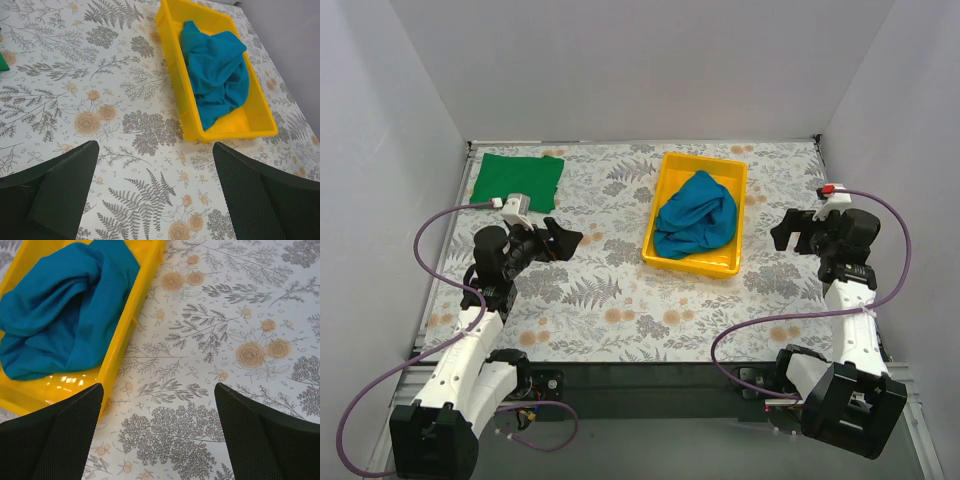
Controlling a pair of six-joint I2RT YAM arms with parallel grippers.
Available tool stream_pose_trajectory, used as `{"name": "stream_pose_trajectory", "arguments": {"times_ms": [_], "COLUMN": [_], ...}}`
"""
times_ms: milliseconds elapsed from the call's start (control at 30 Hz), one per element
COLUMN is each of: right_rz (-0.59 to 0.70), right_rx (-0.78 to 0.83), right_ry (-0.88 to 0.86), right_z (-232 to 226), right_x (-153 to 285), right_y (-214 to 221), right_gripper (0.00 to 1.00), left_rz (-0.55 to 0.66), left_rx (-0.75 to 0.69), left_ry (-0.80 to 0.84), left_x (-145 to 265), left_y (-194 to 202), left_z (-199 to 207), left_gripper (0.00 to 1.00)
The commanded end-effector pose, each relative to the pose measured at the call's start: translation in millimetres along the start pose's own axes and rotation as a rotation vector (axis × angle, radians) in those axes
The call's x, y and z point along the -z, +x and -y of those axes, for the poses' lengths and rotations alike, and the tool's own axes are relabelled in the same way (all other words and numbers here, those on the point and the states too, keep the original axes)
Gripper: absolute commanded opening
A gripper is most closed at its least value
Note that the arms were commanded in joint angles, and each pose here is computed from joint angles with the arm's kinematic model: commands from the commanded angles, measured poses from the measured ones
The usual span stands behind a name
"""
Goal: Fold and stack the t-shirts
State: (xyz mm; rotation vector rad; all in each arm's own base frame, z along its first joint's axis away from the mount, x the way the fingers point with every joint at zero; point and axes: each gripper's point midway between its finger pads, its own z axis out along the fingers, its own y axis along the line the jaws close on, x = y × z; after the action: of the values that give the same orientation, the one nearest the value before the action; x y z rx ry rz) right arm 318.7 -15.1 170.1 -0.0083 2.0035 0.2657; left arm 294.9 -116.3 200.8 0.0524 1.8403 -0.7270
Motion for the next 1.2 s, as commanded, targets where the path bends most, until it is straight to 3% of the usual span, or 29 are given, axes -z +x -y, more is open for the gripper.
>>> {"name": "stream_pose_trajectory", "arguments": {"times_ms": [0,133,433,567,733,967,1167], "right_rz": [0.032,-0.003,-0.010,-0.124,-0.108,-0.209,-0.225], "right_rx": [0.163,0.406,0.860,1.042,1.214,1.352,1.412], "right_ry": [-0.166,-0.567,-0.738,-0.699,-0.582,-0.440,-0.416], "right_z": [-25.0,-87.9,-125.5,-130.8,-154.1,-154.3,-159.4], "right_x": [6.4,30.6,23.8,-15.0,-66.9,-134.0,-164.0], "right_y": [-19.7,0.9,6.0,6.6,-19.0,-11.4,0.8], "right_gripper": [0.99,0.98,0.98,0.98,0.96,0.90,0.87], "left_rz": [0.027,0.021,-0.020,-0.032,-0.048,-0.065,-0.067], "left_rx": [-0.023,-0.021,-0.010,-0.007,-0.003,-0.004,-0.003], "left_ry": [0.034,0.039,0.064,0.064,0.062,0.066,0.068], "left_x": [2.0,1.3,-2.9,-4.7,-6.0,-8.6,-9.1], "left_y": [-11.3,-10.2,-1.3,1.6,5.7,8.8,9.1], "left_z": [10.3,10.9,13.4,12.7,11.6,11.7,12.2], "left_gripper": [0.98,0.98,0.98,0.98,0.98,0.98,0.98]}}
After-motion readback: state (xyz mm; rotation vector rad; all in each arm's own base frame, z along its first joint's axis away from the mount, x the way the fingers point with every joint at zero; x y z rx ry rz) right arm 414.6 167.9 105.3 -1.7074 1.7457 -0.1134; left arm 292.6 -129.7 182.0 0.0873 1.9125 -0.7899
